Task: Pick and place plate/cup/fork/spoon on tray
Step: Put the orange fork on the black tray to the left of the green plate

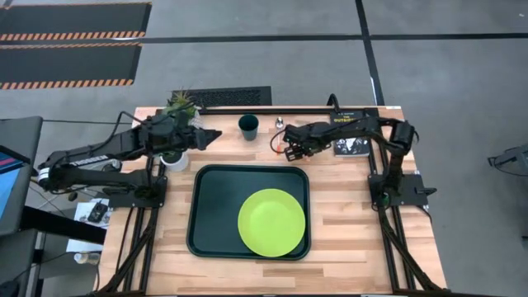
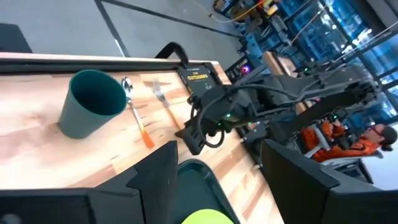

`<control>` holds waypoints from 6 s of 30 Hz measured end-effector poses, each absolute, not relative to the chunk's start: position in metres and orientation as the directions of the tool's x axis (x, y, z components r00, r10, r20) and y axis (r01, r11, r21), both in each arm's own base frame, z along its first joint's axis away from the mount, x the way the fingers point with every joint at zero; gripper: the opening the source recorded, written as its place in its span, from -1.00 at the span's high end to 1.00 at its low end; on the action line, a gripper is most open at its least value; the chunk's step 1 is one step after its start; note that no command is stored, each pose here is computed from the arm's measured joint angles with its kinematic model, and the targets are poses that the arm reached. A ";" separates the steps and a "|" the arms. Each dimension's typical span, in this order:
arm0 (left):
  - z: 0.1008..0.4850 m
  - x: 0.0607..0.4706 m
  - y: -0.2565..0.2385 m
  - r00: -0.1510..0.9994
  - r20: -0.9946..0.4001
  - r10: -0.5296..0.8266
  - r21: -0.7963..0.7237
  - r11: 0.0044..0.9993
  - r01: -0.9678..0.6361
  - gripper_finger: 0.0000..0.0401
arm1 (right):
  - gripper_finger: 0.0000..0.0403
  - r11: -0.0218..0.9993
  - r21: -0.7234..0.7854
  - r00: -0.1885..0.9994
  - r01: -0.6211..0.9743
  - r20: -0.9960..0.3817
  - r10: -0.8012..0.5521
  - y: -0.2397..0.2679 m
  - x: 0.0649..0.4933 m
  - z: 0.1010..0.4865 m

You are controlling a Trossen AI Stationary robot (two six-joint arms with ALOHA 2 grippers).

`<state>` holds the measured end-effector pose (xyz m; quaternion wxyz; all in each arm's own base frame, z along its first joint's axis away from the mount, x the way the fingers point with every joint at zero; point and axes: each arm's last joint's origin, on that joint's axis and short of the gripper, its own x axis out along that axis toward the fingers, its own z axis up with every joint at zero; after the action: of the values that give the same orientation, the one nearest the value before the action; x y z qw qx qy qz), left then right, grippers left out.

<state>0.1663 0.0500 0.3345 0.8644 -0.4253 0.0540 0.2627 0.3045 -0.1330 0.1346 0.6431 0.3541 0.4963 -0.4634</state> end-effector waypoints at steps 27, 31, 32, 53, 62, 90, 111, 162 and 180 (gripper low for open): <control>0.335 0.166 0.050 0.857 -0.312 0.409 -0.722 0.484 -0.494 -0.08 | 0.79 0.350 0.039 0.125 0.936 -0.966 -0.225 -0.123 0.293 0.166; 0.334 0.169 0.050 0.866 -0.289 0.409 -0.734 0.486 -0.474 -0.08 | 0.79 0.359 0.112 0.218 0.927 -0.937 -0.271 -0.119 0.288 0.196; 0.332 0.170 0.051 0.866 -0.288 0.409 -0.737 0.483 -0.473 -0.08 | 0.79 0.370 0.136 0.251 0.919 -0.926 -0.283 -0.116 0.288 0.204; 0.273 0.259 0.063 0.864 -0.374 0.336 -0.734 0.463 -0.497 -0.08 | 0.75 0.628 0.353 0.603 0.694 -0.761 -0.238 -0.024 0.324 0.236; 0.248 0.282 0.065 0.862 -0.413 0.294 -0.737 0.448 -0.506 -0.08 | 0.74 0.656 0.393 0.653 0.644 -0.730 -0.204 -0.005 0.330 0.237; 0.239 0.295 0.069 0.840 -0.414 0.352 -0.749 0.392 -0.534 -0.04 | 0.74 0.693 0.434 0.709 0.576 -0.687 -0.160 0.016 0.334 0.243; 0.240 0.294 0.070 0.836 -0.412 0.362 -0.742 0.399 -0.539 0.99 | 0.66 0.714 0.412 0.708 0.566 -0.687 -0.165 0.016 0.333 0.243; 0.195 0.143 -0.013 0.923 -0.365 -0.118 -0.692 0.698 -0.184 1.00 | -0.42 0.784 0.260 0.652 0.563 -0.722 -0.229 0.026 0.279 0.283; 0.179 0.139 -0.013 0.931 -0.356 -0.081 -0.583 0.798 -0.154 1.00 | -0.42 0.736 0.302 0.643 0.606 -0.730 -0.230 0.027 0.287 0.276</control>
<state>0.1391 -0.0127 0.1794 0.9299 -0.3174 0.1848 0.0195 0.2868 0.0267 0.2757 0.8649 0.2712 0.3463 -0.2418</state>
